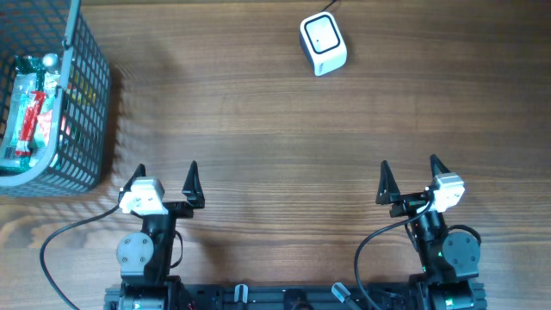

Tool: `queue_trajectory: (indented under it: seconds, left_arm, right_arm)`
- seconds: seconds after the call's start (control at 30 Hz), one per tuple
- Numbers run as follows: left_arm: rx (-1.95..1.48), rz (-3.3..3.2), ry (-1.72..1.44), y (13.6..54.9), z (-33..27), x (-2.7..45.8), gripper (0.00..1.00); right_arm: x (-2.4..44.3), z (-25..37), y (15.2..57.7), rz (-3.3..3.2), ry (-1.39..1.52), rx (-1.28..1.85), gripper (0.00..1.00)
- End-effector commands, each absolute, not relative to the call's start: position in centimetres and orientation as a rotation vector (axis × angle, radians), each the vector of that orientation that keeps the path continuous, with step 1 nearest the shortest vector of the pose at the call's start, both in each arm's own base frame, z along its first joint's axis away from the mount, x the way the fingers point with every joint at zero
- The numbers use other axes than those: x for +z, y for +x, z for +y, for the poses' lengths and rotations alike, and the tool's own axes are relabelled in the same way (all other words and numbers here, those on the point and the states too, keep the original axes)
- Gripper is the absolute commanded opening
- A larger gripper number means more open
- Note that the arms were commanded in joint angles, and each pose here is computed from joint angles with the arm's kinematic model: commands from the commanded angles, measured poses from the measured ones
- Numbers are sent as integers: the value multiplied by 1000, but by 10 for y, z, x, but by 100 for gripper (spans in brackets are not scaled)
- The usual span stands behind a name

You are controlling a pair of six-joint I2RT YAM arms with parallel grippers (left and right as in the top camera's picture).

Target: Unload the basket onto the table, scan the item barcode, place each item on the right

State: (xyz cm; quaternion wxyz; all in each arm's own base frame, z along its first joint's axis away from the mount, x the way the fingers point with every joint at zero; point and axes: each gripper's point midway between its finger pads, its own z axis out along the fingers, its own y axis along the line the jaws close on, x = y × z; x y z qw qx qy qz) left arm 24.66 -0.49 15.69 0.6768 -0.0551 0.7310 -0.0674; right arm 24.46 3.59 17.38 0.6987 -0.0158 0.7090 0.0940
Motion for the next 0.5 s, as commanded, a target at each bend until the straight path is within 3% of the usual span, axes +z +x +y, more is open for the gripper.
queue_trajectory:
  seconds: [0.0,0.47]
  left_arm:
    - [-147,1670,-94,247,-7,151,100]
    - [-148,1670,-95,247,-7,151,100]
  right_arm:
    - [173,38,244,1581,-52,217,100]
    - [173,38,244,1581,-52,217,100]
